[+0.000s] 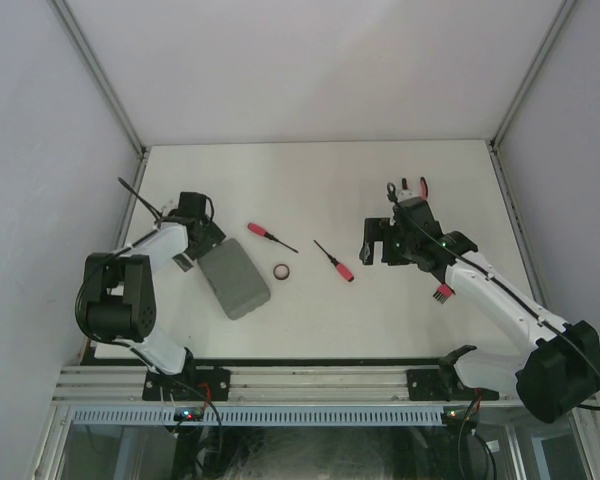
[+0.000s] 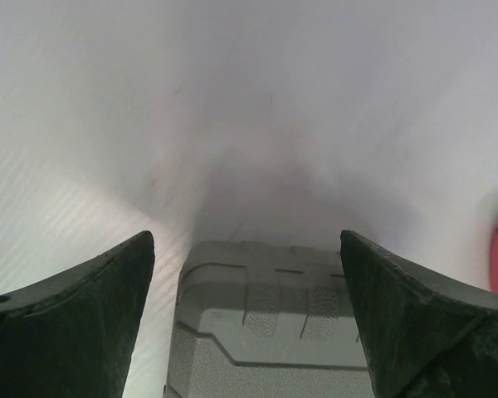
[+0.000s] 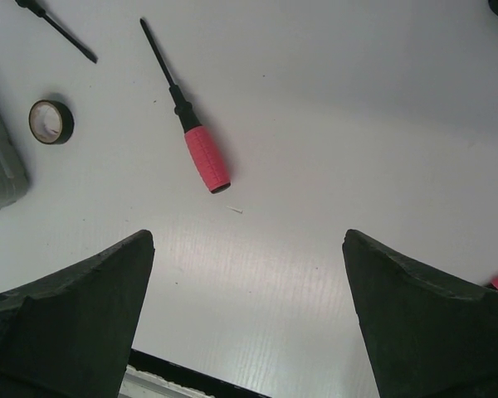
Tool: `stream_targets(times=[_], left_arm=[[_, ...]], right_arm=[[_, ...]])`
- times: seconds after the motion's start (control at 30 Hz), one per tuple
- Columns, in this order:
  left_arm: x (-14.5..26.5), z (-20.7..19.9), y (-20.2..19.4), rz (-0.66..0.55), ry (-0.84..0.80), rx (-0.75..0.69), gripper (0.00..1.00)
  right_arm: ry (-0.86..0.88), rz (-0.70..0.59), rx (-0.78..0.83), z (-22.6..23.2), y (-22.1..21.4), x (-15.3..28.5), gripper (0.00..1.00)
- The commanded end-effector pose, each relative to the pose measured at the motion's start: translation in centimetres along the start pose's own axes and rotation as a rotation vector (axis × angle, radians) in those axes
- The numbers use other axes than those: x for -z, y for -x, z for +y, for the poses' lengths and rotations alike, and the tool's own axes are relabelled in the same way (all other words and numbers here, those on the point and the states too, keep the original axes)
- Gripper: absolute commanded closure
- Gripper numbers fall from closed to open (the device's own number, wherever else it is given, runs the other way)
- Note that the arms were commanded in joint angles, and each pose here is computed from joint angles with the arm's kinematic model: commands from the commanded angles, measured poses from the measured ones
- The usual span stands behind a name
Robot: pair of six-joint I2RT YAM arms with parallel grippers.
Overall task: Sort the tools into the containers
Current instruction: Move the storage box to the center of the board.
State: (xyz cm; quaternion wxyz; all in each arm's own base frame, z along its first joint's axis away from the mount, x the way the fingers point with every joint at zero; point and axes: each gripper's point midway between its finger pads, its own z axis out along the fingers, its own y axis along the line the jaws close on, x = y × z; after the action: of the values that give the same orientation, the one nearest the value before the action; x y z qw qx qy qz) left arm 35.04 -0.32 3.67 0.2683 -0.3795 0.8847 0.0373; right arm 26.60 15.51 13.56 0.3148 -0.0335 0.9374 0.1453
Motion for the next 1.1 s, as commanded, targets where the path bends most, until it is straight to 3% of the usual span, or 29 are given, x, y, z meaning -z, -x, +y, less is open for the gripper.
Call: stream_targets(times=[0.0,0.83,1.07], left_arm=[[1.4,0.1,-1.1,-0.013,-0.040,-0.052,0.04],[4.4,-2.2,-10.3,0.075,-0.166,-0.201,0.04],[5.9,-2.8,-9.6,0.031,-0.199,-0.225,0.03]], right_arm=[[0.029,-0.044,-0.007,1.2,0.7,0.7,0.05],[0.021,-0.031,0.004,2.2,-0.2,0.8,0.06],[0.030,-0.030,0.002,2.7,-0.4,0.8,0.06]])
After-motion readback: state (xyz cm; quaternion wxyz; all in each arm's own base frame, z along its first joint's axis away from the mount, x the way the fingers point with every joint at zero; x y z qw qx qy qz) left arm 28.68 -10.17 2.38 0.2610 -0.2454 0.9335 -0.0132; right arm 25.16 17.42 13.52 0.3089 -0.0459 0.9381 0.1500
